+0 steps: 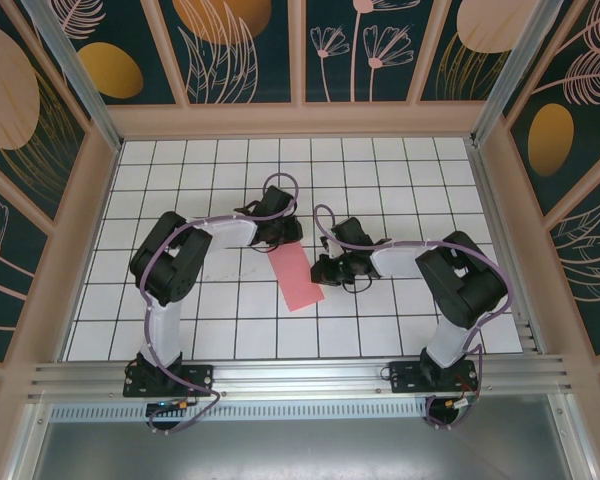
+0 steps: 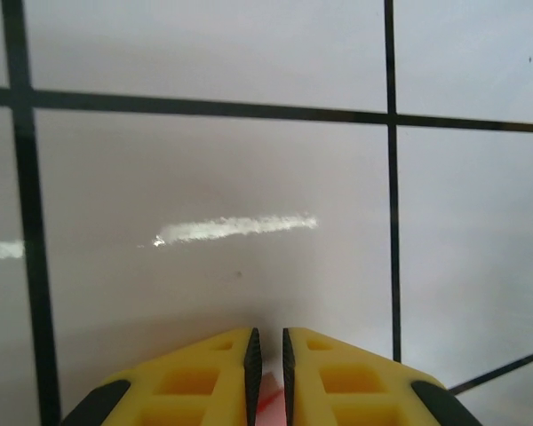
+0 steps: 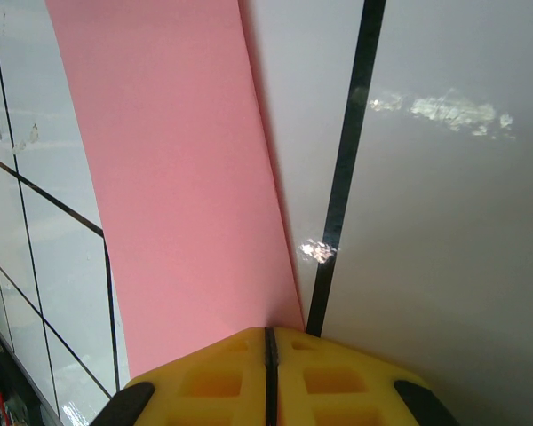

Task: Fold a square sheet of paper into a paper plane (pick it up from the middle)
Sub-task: First fold in half a square sheet of paper at the center of the table, then rotate the square sheet of paper at the center of the table.

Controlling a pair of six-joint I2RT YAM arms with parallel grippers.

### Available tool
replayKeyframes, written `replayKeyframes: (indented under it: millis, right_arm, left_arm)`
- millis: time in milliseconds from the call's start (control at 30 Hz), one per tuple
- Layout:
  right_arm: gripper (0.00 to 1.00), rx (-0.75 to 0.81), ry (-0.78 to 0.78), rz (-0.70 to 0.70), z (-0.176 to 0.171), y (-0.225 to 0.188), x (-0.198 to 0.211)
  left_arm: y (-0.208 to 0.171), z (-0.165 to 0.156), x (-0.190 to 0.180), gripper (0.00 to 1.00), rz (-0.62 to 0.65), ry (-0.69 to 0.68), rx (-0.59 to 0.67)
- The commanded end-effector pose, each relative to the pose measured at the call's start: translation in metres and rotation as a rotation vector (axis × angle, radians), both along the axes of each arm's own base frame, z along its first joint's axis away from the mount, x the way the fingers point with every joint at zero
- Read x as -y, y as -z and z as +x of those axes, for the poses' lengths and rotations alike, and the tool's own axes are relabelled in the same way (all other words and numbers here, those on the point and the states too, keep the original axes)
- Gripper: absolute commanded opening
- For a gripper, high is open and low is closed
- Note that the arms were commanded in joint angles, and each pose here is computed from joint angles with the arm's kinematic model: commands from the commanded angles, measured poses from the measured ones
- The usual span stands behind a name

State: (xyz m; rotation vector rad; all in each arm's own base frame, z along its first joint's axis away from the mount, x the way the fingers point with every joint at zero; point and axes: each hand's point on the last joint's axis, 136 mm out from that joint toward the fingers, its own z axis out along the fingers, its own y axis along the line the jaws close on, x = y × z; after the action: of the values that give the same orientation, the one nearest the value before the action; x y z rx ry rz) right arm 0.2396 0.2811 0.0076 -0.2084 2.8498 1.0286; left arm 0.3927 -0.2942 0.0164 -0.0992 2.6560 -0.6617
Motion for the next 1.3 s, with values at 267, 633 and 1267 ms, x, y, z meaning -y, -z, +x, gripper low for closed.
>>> replayKeyframes:
  millis: [267, 633, 1267]
  right_arm:
    - [0.11, -0.208, -0.01, -0.272, -0.062, 0.06, 0.051]
    - [0.2, 0.002, 0.021, -0.1, -0.015, -0.033, 0.001]
    - [0.22, -0.052, -0.089, -0.23, -0.073, 0.002, -0.053]
  left_arm:
    - [0.002, 0.022, -0.031, 0.21, 0.105, -0.079, 0.064]
    - [-0.073, 0.004, -0.077, 0.51, 0.04, -0.266, 0.185]
    - [-0.057, -0.105, -0.136, 0.9, -0.109, -0.385, 0.132]
